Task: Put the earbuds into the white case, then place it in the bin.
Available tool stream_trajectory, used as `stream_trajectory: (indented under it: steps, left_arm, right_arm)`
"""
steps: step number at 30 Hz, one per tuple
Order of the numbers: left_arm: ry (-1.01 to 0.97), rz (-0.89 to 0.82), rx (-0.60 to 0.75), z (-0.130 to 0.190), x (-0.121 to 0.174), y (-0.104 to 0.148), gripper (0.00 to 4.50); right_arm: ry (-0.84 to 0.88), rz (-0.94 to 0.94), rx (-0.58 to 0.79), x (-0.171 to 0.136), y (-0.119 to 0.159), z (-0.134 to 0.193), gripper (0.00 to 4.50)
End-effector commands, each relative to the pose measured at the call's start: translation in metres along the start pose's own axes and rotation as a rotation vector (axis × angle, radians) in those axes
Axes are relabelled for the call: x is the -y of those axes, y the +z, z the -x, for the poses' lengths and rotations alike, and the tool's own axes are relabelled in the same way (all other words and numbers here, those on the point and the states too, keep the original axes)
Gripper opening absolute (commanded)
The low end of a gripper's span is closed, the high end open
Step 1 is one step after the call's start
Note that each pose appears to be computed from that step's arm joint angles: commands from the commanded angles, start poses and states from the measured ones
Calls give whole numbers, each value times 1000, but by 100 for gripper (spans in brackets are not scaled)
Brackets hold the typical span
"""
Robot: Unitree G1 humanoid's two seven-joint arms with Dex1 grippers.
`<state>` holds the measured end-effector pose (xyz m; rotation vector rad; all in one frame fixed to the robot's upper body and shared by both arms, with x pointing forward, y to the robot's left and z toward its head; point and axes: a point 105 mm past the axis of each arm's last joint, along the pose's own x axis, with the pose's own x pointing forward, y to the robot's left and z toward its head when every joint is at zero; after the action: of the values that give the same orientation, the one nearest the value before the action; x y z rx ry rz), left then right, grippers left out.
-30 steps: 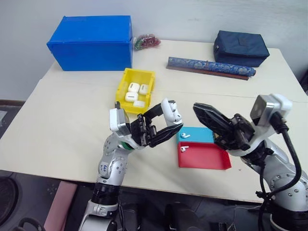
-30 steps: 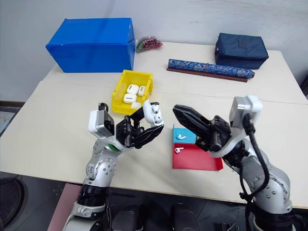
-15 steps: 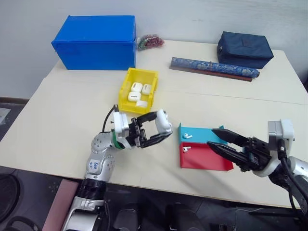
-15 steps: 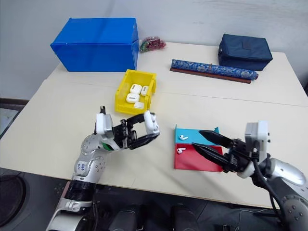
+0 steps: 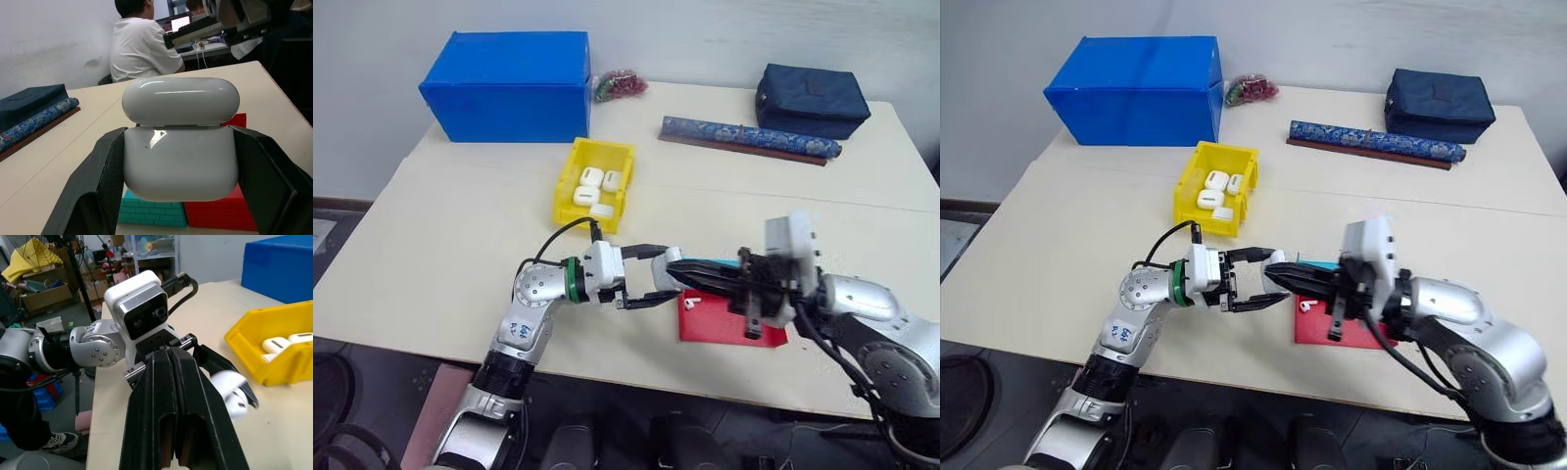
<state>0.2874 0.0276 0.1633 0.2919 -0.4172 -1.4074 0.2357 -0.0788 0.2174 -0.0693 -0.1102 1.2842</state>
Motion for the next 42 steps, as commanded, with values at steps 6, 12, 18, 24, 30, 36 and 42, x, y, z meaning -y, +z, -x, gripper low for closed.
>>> stream_trajectory:
  steps: [6,12,18,24,30,36,42]
  left_arm:
    - [5,-44,21,2,4,10,281]
    - [27,-47,30,11,2,11,281]
    - [38,-39,75,11,2,17,281]
    - [65,-9,84,14,0,18,281]
    - [152,13,-7,42,-12,12,281]
    - [307,66,-99,84,-29,10,281]
    - [559,122,-181,113,-70,7,281]
  right_arm:
    - [-76,64,-93,18,-25,2,1]
    - [-139,18,-81,30,-38,21,1]
    - [-148,-13,-47,26,-47,28,1]
    - [-218,9,-1,31,-43,45,1]
    - [-313,72,55,18,-37,104,37]
    - [-534,182,62,5,-22,156,234]
    - [-669,273,24,-15,-25,183,445]
